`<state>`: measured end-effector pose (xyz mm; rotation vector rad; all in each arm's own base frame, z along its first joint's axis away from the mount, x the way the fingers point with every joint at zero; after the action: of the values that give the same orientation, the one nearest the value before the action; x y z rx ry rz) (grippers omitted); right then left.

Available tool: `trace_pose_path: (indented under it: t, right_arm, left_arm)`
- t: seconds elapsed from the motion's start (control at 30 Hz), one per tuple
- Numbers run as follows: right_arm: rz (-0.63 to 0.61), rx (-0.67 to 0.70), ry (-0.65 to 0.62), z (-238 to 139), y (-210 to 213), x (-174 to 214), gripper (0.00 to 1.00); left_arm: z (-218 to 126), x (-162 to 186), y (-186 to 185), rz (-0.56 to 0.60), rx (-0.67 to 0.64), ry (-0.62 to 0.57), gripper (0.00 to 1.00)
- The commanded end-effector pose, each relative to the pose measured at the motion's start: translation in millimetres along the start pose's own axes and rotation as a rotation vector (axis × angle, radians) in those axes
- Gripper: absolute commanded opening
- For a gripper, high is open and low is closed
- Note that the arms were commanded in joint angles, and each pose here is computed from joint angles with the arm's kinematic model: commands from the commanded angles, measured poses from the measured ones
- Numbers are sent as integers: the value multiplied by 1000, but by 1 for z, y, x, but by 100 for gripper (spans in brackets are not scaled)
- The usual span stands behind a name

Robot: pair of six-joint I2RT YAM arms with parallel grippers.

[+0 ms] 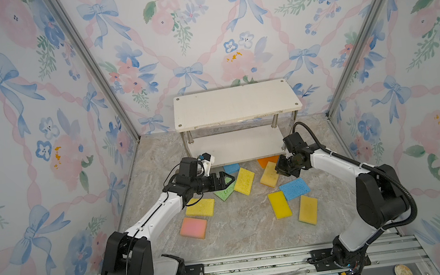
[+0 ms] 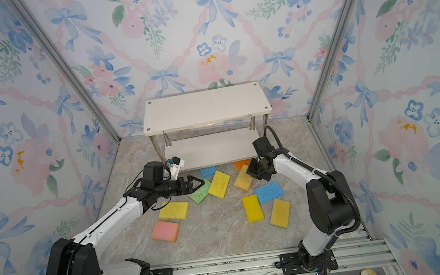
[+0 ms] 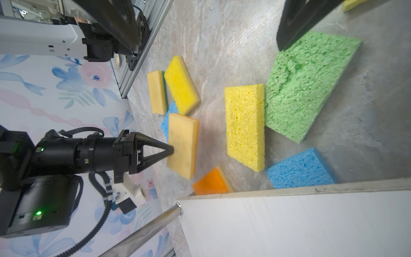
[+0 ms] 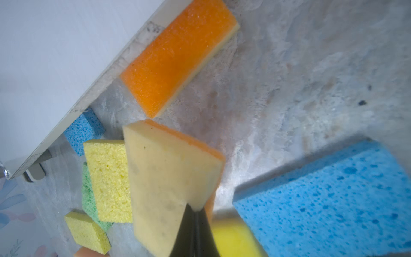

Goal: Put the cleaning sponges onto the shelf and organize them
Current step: 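Grasp the yellow sponge with orange layer with the right gripper, then lift the sponge toward the left gripper while the left gripper approaches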

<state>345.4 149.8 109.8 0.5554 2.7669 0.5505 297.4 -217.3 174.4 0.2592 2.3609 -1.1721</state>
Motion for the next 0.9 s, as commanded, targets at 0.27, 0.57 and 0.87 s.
trace_pose_path:
  t: [0.27,0.57,0.87]
  right_arm:
    - [-439,-248,150,-68,78,62,0]
    - [-612,-384,177,-78,137,99,0]
    - [-626,-417,132,-82,159,95,0]
  left_arm:
    - [9,-8,-45,-4,257,101,98]
    - [11,-4,-65,-44,355,161,96]
    - [9,-5,-71,-97,385,165,60]
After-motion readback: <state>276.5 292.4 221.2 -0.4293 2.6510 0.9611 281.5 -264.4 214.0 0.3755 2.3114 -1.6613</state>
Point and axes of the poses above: each gripper's point midway between its finger pads, its own z axis out along the fingers, its own y axis along the line the jaws close on, x = y × z, the point moved 1 cm from there along -z, back along the fingers
